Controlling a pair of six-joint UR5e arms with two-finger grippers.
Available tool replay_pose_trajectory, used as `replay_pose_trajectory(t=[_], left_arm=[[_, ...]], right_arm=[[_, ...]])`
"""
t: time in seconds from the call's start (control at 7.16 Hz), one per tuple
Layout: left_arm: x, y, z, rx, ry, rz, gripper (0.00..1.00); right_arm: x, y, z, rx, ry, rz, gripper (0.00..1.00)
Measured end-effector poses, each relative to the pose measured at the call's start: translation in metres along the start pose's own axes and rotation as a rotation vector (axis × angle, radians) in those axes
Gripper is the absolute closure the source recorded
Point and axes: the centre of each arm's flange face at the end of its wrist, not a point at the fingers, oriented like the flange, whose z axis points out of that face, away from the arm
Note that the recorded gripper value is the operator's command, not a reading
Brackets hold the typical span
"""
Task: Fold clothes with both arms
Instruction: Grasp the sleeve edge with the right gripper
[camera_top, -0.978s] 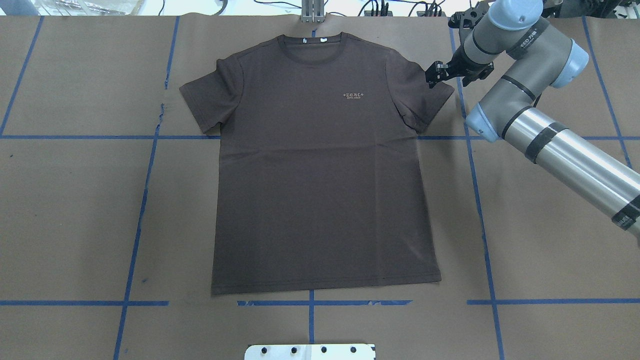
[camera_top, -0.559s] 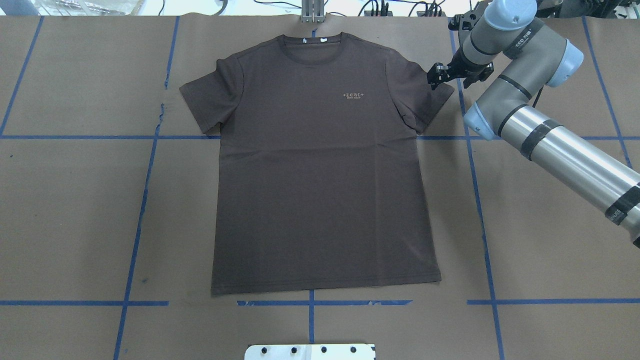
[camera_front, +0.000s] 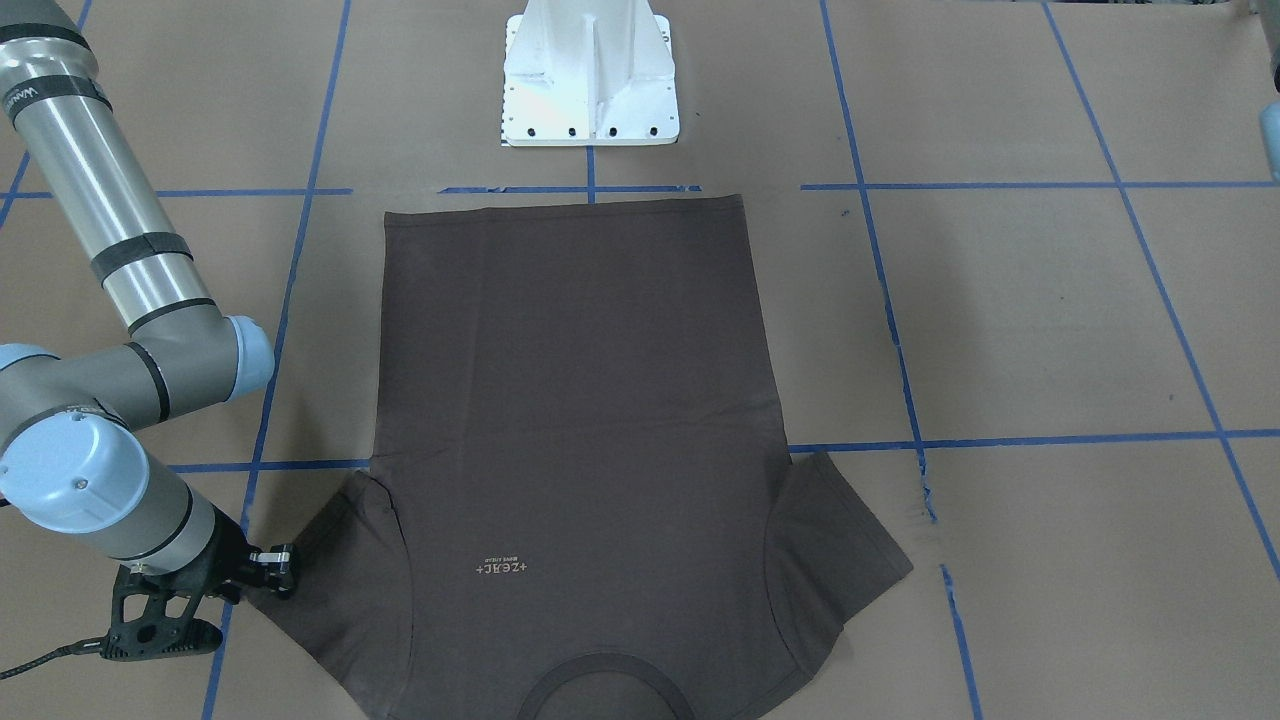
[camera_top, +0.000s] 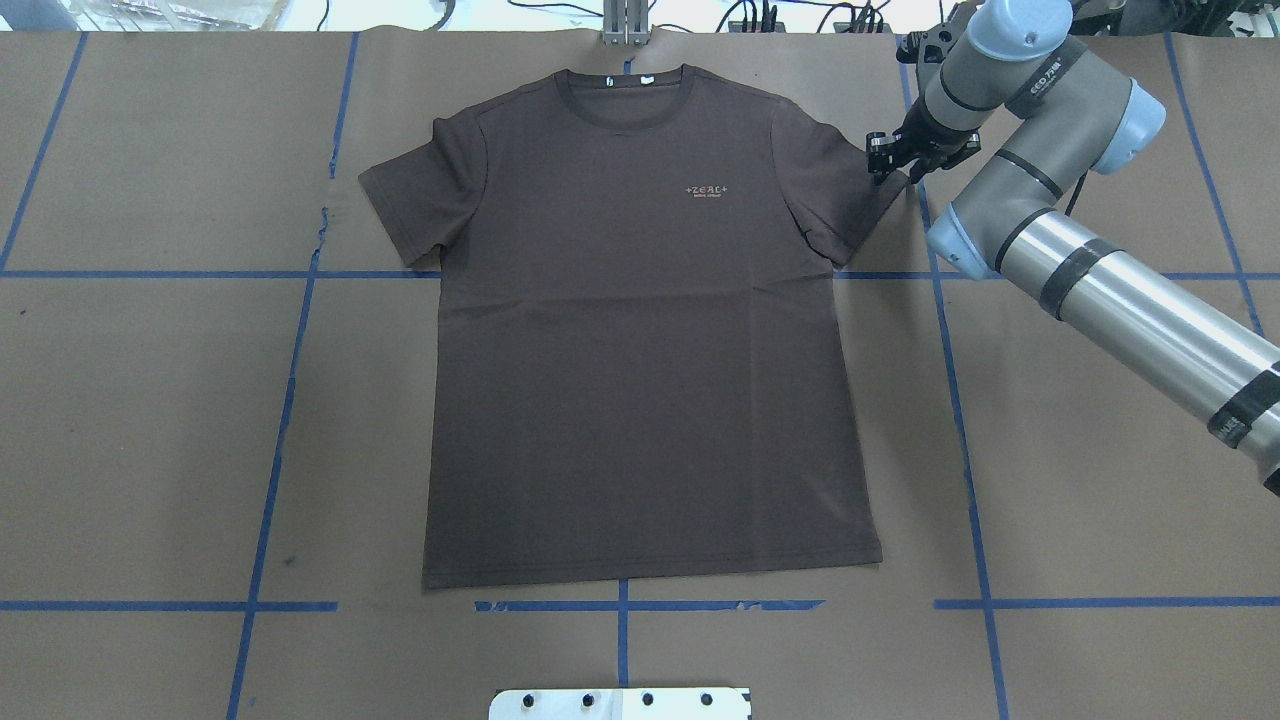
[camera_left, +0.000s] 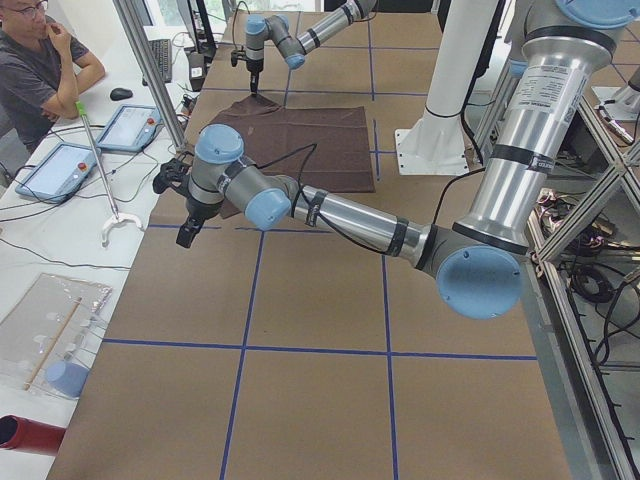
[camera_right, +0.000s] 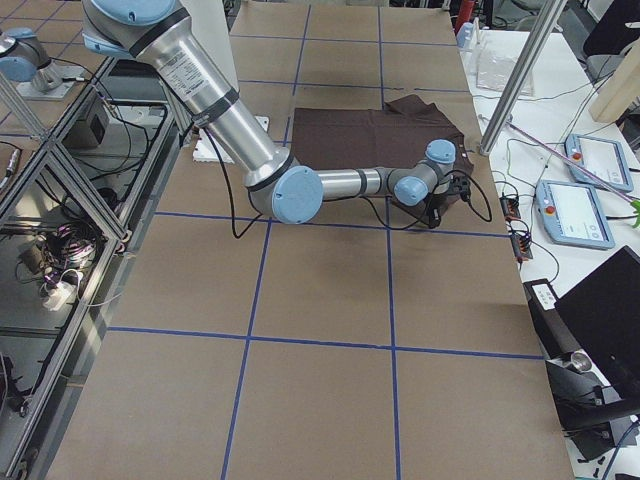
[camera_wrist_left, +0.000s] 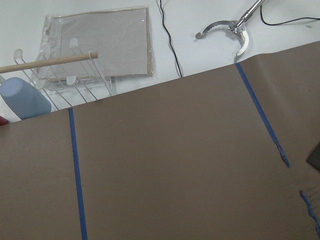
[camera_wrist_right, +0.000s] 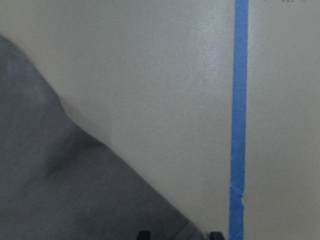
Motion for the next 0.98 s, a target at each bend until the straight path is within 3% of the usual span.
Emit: replay_pose_trajectory(t=[0.42,0.56,0.7,0.98], left_arm=[[0.001,-0.003,-0.001,0.001,0.0,0.0,0.0],[0.002,-0.004,-0.001,0.002,0.001,0.0,0.0],[0.003,-0.005,-0.001,0.003,0.001,0.0,0.0],[0.005,-0.009,-0.003,0.007,0.002,0.002,0.0]], right_arm=[[-0.012,-0.006,-0.008,0.005,-0.017,-0.008,1.0],[-0.015,-0.007,-0.01,0.008,-0.02,-0.009,0.47],[-0.015,-0.007,-0.01,0.008,-0.02,-0.01,0.0],[-0.009,-0.006,-0.008,0.001,-0.02,-0.011,0.0]])
